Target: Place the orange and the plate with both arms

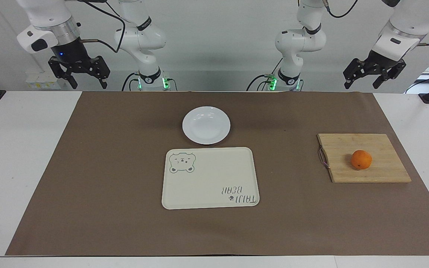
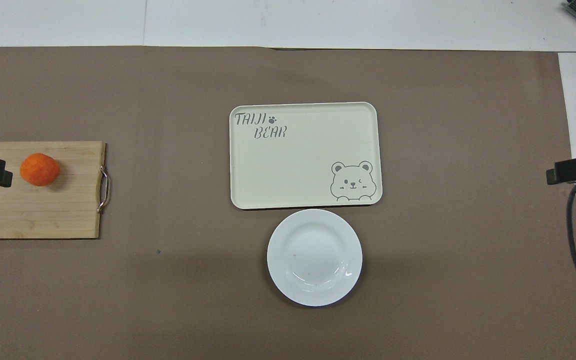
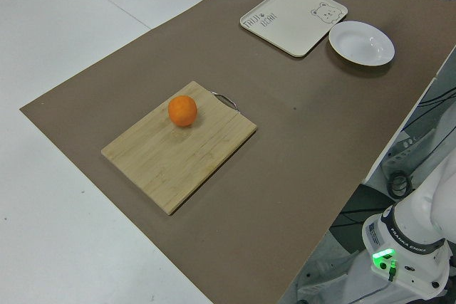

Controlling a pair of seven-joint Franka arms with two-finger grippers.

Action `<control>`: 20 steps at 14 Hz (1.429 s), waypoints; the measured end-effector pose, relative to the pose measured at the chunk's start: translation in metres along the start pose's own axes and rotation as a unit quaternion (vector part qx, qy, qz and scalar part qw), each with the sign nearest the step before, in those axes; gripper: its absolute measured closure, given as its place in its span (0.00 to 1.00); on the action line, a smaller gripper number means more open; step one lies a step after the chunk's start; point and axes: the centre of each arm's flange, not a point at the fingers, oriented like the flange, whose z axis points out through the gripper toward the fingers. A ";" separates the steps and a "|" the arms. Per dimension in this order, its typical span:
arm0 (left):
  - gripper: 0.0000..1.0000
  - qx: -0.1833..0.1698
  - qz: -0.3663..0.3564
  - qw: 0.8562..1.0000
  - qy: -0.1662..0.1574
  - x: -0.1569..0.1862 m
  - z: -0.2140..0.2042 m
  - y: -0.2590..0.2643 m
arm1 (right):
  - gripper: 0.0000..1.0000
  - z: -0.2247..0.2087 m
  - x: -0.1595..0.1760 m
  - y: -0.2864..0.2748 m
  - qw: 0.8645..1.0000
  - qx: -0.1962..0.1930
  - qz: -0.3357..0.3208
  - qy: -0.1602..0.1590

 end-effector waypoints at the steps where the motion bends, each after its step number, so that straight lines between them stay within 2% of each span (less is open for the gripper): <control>1: 0.00 0.000 0.000 1.000 0.000 0.000 0.000 0.000 | 0.00 0.000 0.000 0.000 1.000 0.000 0.000 0.000; 7: 0.00 -0.002 0.006 1.000 -0.005 -0.002 0.001 0.007 | 0.00 0.000 0.000 0.000 1.000 0.000 0.000 0.000; 11: 0.00 -0.022 0.006 1.000 -0.012 -0.008 0.007 0.008 | 0.00 0.000 0.000 0.000 1.000 0.000 0.000 0.000; 16: 0.00 -0.031 0.005 0.999 0.015 -0.003 0.007 -0.007 | 0.00 0.000 0.000 0.002 1.000 0.000 0.002 0.000; 20: 0.00 -0.030 0.016 0.999 0.037 0.011 0.032 -0.027 | 0.00 0.000 0.000 0.002 1.000 0.000 0.002 0.000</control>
